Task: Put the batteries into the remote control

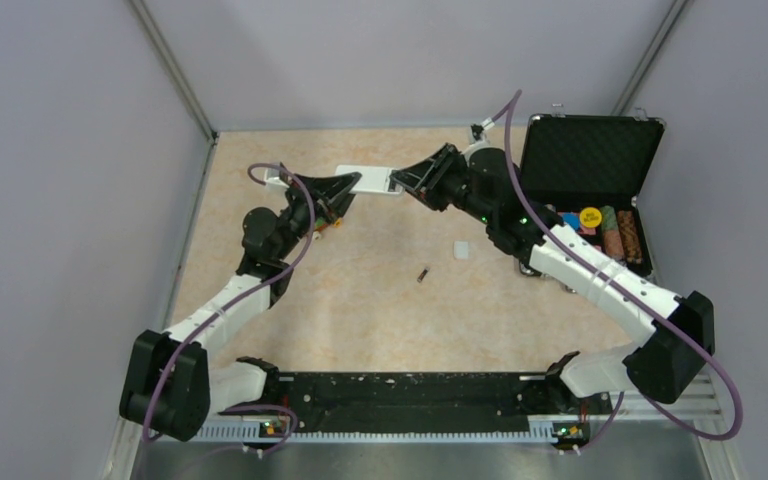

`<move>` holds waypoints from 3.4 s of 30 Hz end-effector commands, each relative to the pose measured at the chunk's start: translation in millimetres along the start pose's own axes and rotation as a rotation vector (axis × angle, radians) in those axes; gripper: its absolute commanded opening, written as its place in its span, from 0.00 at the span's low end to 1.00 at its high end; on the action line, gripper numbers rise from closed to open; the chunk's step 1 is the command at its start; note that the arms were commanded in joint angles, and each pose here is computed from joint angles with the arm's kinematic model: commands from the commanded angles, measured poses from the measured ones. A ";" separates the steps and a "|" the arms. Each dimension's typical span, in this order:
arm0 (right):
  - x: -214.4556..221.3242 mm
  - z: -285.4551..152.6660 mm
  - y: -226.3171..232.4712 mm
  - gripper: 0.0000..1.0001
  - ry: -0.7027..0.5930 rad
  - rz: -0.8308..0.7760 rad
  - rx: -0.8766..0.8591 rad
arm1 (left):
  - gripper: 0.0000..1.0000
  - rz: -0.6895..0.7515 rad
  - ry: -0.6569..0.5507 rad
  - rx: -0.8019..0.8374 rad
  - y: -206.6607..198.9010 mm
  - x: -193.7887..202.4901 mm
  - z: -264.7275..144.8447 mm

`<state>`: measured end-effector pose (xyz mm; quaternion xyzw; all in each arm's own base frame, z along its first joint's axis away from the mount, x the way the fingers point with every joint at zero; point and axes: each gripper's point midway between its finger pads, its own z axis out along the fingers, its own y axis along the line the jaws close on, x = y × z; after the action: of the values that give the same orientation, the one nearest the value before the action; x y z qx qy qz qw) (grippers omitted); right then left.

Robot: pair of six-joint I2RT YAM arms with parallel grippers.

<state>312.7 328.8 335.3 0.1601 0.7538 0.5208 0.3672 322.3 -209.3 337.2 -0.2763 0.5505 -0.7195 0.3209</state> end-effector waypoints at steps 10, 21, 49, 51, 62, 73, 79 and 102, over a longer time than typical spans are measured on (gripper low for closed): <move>-7.5 -15.7 10.2 0.74 0.015 -0.113 -0.016 | 0.00 0.448 -0.013 0.016 0.2 -1.9 -22.8; -21.2 -34.9 -86.5 0.51 -0.034 -0.152 0.321 | 0.00 0.556 0.039 -0.160 53.4 -13.9 -37.8; 93.7 3.2 -295.5 0.39 0.386 -0.431 0.977 | 0.00 0.619 -0.120 -0.365 59.3 -59.5 -69.7; 91.3 3.7 -295.2 0.39 0.376 -0.439 0.983 | 0.00 0.623 -0.125 -0.360 56.7 -60.0 -70.6; 88.5 58.4 -236.7 0.42 0.315 -0.499 0.767 | 0.00 0.672 -0.326 -0.620 64.7 -102.9 -101.0; 79.6 146.3 -235.6 0.57 0.253 -0.789 0.695 | 0.00 0.767 -0.536 -0.823 47.9 -140.3 -138.7; 82.6 153.6 -250.0 0.62 0.255 -0.877 0.733 | 0.00 0.779 -0.622 -0.871 40.5 -150.2 -156.4; 117.4 96.1 -183.1 0.62 0.608 -1.077 0.254 | 0.00 0.777 -0.606 -0.852 35.3 -149.7 -156.8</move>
<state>352.2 367.1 49.4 -0.2429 0.9151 0.0741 0.3133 303.8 -6.6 227.6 -0.3621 0.7524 -0.1472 0.5302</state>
